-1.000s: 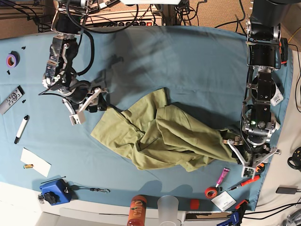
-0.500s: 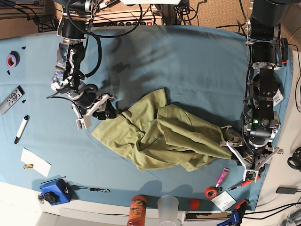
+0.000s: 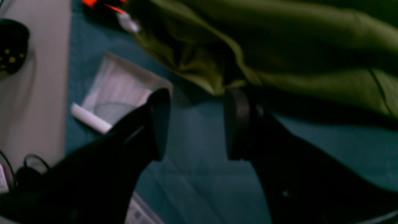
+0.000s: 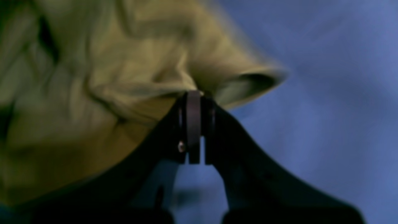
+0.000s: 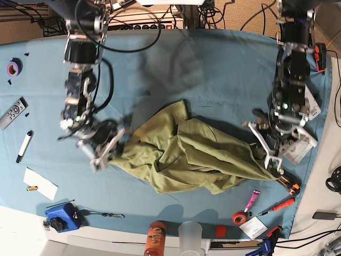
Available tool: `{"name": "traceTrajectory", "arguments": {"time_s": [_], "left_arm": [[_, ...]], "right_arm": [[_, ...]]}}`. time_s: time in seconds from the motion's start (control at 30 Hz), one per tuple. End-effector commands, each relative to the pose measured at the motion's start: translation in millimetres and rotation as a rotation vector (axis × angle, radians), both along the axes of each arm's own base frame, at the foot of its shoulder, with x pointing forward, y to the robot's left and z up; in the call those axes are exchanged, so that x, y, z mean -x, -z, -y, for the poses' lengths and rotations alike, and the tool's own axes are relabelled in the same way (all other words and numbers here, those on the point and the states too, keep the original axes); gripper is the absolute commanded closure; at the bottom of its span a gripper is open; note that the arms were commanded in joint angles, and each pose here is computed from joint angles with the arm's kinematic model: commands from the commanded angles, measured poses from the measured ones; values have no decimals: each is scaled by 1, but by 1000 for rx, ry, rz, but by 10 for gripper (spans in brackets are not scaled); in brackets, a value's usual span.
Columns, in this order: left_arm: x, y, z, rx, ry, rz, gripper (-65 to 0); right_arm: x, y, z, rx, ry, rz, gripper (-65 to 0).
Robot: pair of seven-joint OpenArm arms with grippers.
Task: Layout the t-shirt on the table in an organized manner, then fold the t-shirt properly
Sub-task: 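Grasp the opposite end of the shirt with the right gripper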
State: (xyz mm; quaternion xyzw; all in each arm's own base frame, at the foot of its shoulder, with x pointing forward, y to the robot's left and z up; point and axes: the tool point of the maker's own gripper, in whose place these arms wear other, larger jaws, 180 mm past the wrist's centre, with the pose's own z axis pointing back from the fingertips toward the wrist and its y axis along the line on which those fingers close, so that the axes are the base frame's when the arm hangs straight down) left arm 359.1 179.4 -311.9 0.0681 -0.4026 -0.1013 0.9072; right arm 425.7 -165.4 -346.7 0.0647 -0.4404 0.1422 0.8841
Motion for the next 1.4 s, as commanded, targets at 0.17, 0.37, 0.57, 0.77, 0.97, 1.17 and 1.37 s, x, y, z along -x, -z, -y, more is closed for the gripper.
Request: {"name": "traceTrajectory", "arguments": {"time_s": [0.17,0.37,0.57,0.77,0.97,1.17,1.37], "left_arm": [[10,-20,6,-7,27,75,-290],[21,-14,10,1,38,63,-290],[14,-36,63,146,301,205,-290],[19,-71,114,158,665,396,-290],[-21,-56,116,149,672,342,-290],[-70,-54,123,81,707,299,-290],[-98,-13,125,-155,790,143,-291]], "right_arm": [[-46,-79,49,98,90,190,0],[-55,-124,113,159,219,268,0],[-44,-135,148,74,297,271,0],[-40,-128,150,97,298,244,0],[-37,-120,150,98,298,203,0],[-36,-118,150,99,298,197,0],[-34,-116,150,102,300,180,0]]}}
